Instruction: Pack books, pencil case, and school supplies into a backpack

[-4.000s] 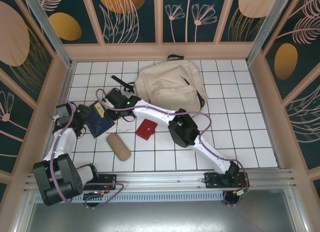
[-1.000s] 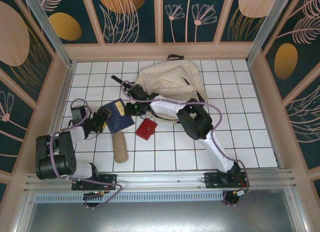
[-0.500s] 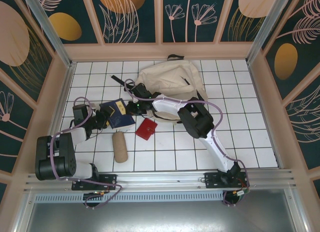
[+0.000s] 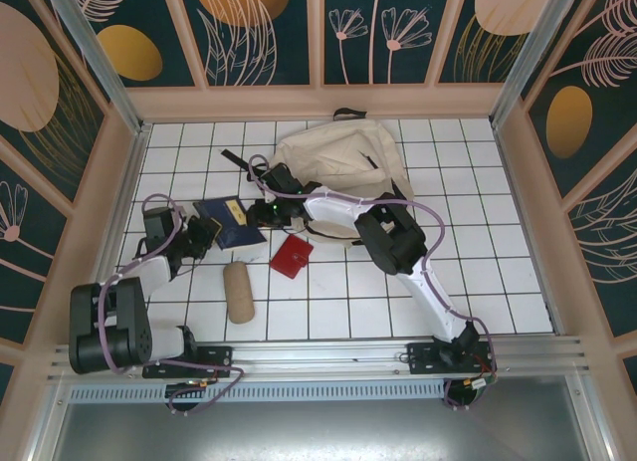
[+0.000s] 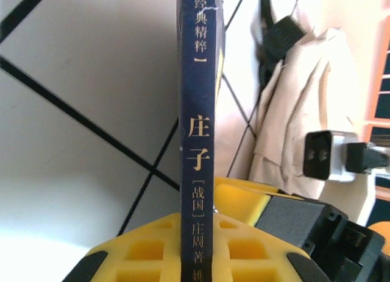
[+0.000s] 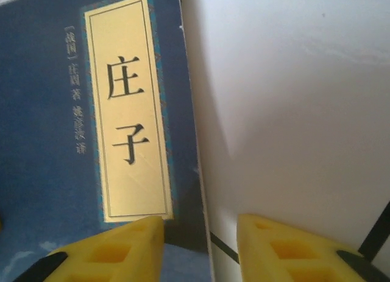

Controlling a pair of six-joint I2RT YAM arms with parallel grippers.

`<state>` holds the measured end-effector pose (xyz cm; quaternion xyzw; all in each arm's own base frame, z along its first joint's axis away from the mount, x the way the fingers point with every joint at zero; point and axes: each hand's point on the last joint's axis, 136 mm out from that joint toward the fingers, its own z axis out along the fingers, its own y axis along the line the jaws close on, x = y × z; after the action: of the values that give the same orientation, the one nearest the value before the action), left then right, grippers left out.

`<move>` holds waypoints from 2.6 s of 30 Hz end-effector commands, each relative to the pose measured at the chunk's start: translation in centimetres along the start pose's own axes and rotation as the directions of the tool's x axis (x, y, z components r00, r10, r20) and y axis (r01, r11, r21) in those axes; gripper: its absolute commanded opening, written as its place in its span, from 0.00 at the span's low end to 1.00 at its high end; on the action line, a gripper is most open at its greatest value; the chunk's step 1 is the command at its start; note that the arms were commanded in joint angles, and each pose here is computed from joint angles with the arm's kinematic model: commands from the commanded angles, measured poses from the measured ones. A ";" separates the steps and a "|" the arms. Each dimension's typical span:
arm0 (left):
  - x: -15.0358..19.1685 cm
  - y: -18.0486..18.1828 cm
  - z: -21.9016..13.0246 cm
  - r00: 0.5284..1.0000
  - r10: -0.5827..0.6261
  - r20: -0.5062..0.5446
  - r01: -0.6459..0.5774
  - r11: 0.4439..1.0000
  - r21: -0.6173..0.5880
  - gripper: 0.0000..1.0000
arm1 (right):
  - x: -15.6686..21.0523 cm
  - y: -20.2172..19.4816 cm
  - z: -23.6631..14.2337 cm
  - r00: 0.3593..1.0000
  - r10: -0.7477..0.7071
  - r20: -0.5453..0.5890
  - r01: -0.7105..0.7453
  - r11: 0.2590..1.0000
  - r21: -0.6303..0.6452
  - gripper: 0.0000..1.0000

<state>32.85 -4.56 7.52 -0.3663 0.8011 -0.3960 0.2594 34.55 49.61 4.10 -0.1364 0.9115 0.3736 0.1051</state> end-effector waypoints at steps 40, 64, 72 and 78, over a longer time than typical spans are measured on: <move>5.2 -28.3 -6.8 0.987 0.158 0.037 -0.132 0.646 0.752 0.01 | -4.0 7.5 -27.9 0.845 0.289 0.450 0.074 0.771 -0.633 0.86; 4.0 -28.6 -6.3 0.999 -0.014 0.039 -0.021 0.630 0.776 0.00 | -5.9 10.4 -26.0 0.823 0.484 0.299 0.004 0.520 -0.854 0.52; 3.6 -27.9 -6.0 0.998 -0.034 0.059 -0.023 0.644 0.765 0.00 | -6.1 9.8 -26.3 0.796 0.509 0.327 0.009 0.530 -0.848 0.34; 3.6 -27.1 -5.2 0.997 -0.019 0.077 -0.043 0.688 0.724 0.08 | -6.2 9.2 -26.6 0.772 0.520 0.366 0.015 0.560 -0.828 0.10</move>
<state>37.92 -16.58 30.12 -0.2653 0.5881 -0.6574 0.3894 35.34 38.81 29.18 0.0949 0.5916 0.7709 0.2162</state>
